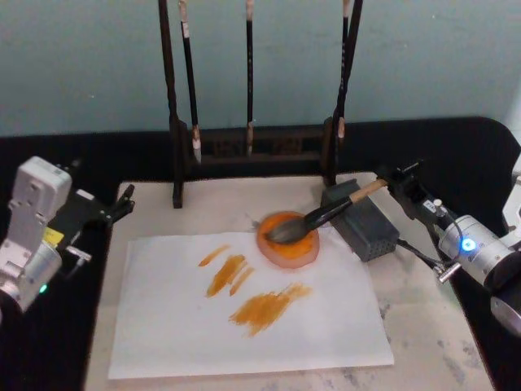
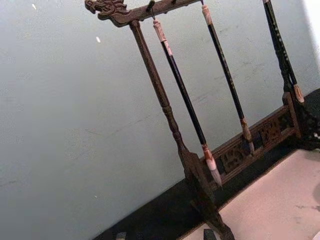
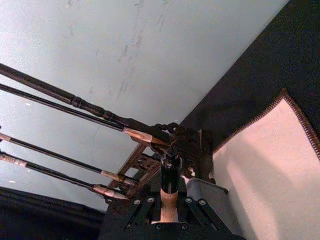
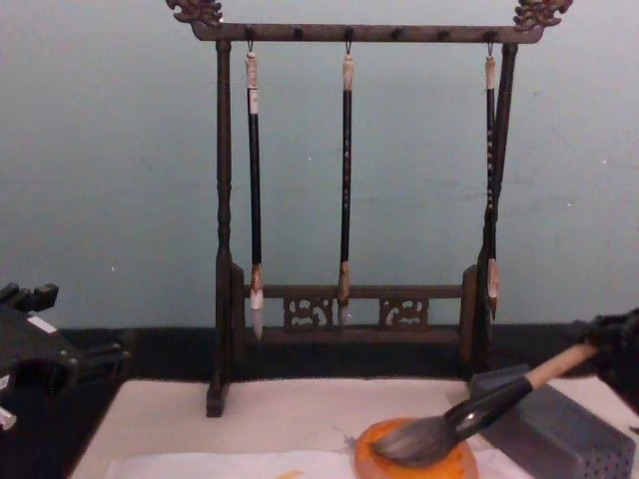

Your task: Pick up the brush from the inkstone, write on the paper, then place the brush back to its original position.

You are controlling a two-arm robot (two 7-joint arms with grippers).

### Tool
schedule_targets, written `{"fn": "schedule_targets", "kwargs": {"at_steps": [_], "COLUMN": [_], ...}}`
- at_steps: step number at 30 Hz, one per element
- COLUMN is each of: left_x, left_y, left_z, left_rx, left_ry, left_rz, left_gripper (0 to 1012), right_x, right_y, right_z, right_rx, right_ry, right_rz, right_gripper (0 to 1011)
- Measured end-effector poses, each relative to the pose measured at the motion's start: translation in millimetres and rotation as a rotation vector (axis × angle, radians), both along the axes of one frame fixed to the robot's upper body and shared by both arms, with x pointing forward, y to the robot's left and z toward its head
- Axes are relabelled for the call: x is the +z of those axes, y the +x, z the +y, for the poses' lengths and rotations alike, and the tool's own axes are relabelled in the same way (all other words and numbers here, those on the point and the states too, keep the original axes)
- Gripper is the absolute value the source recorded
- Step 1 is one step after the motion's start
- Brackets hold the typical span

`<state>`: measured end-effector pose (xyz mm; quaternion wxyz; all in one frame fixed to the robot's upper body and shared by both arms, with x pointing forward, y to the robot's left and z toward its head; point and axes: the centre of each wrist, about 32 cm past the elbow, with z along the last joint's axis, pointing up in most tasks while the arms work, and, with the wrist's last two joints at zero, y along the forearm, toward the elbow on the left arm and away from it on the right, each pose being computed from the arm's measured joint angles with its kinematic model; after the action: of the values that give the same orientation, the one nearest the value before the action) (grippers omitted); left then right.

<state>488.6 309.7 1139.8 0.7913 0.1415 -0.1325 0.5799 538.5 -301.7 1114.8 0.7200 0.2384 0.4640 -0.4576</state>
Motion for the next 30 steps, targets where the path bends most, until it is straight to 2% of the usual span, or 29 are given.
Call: {"fn": "schedule_targets", "kwargs": {"at_steps": [15, 20, 29, 30], "left_x": [0.0, 0.0, 0.0, 0.0], "left_y": [0.0, 0.0, 0.0, 0.0], "left_z": [0.0, 0.0, 0.0, 0.0], "left_rx": [0.0, 0.0, 0.0, 0.0], "left_ry": [0.0, 0.0, 0.0, 0.0], "left_rz": [0.0, 0.0, 0.0, 0.0], "left_gripper": [1001, 1001, 1001, 1001], "right_x": [0.3, 0.3, 0.4, 0.4], "right_y": [-0.2, -0.4, -0.4, -0.4], "right_z": [0.1, 0.1, 0.3, 0.3], "right_rx": [0.0, 0.0, 0.0, 0.0], "right_ry": [-0.001, -0.001, -0.002, -0.002], "right_rz": [-0.001, 0.0, -0.001, -0.001], "right_gripper": [199, 388, 647, 708]}}
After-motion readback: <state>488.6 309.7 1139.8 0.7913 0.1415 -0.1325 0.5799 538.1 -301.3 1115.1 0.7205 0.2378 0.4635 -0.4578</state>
